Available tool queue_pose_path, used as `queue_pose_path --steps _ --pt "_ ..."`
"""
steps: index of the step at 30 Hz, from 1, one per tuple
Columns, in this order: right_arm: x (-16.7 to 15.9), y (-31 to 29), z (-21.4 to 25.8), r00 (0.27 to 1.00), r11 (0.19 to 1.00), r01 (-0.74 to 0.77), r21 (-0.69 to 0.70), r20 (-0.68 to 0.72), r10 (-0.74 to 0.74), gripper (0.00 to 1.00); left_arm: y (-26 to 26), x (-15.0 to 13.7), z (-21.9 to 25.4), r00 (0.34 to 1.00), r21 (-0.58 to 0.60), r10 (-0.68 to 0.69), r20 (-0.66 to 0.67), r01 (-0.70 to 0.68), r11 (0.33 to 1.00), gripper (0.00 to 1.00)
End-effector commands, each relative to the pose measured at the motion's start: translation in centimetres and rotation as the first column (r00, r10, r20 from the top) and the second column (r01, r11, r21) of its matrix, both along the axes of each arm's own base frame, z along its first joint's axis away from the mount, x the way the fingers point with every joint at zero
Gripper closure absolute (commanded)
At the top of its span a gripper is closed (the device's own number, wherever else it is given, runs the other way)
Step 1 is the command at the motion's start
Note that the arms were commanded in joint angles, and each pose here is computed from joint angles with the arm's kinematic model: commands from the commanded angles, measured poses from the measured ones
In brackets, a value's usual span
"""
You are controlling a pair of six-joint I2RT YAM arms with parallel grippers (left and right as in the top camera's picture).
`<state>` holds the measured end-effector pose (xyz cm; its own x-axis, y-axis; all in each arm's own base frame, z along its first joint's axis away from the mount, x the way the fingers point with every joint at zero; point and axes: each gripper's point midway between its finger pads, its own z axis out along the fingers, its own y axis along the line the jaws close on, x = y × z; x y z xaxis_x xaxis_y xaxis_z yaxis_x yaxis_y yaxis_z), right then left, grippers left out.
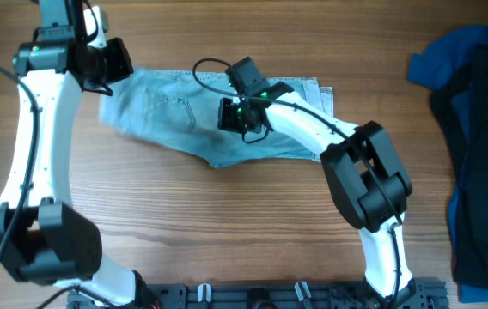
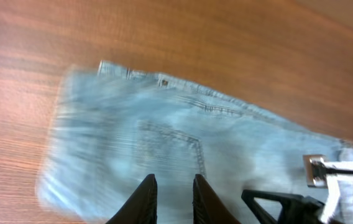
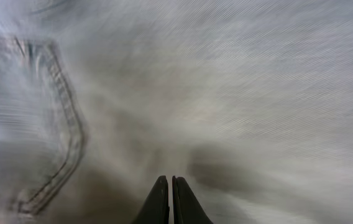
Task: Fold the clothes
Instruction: 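Lift the left gripper up and move the right gripper to the right end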
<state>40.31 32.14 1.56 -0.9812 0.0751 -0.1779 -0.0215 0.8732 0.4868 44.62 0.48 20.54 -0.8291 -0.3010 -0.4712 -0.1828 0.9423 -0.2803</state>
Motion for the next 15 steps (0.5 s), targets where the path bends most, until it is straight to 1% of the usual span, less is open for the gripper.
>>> queue_pose_path --steps 1,3,5,7,9,11,14,15 --pt "0.8 -0.2 2.0 1.000 0.998 0.013 0.068 0.000 -0.013 0.96 -0.3 0.1 2.1 0.998 0.000 -0.014 0.054 0.014 1.000 0.80" --pt "0.1 0.2 1.6 1.000 0.998 0.008 0.058 -0.009 -0.007 0.96 -0.5 0.0 2.1 0.998 0.000 -0.019 0.052 0.019 1.000 0.80" --pt "0.0 0.5 1.7 1.000 0.998 -0.029 0.055 0.011 0.028 0.96 -0.4 -0.1 1.8 0.999 0.007 -0.013 0.041 0.012 1.000 0.80" --pt "0.2 0.4 2.6 0.997 0.996 -0.072 0.059 0.043 0.070 0.96 0.1 -0.4 1.0 1.000 0.026 0.002 0.009 -0.002 1.000 0.79" --pt "0.7 -0.6 4.7 0.989 0.992 -0.113 0.047 0.099 0.108 0.96 0.2 -0.6 0.0 1.000 0.027 0.005 -0.029 -0.005 1.000 0.78" --pt "1.2 -3.3 7.2 0.989 0.996 -0.086 0.017 0.125 0.083 0.96 -0.1 -0.7 -0.5 0.999 0.015 0.004 -0.047 -0.003 1.000 0.79" --pt "1.3 -8.9 9.1 0.997 0.999 0.022 -0.039 0.075 -0.019 0.95 -1.1 -0.9 -1.1 0.997 0.015 -0.017 -0.070 0.018 1.000 0.78" --pt "1.0 -10.5 9.1 0.998 0.997 0.051 -0.061 0.047 -0.048 0.89 -1.3 -1.0 -1.3 0.997 0.015 -0.021 -0.077 0.022 1.000 0.78"
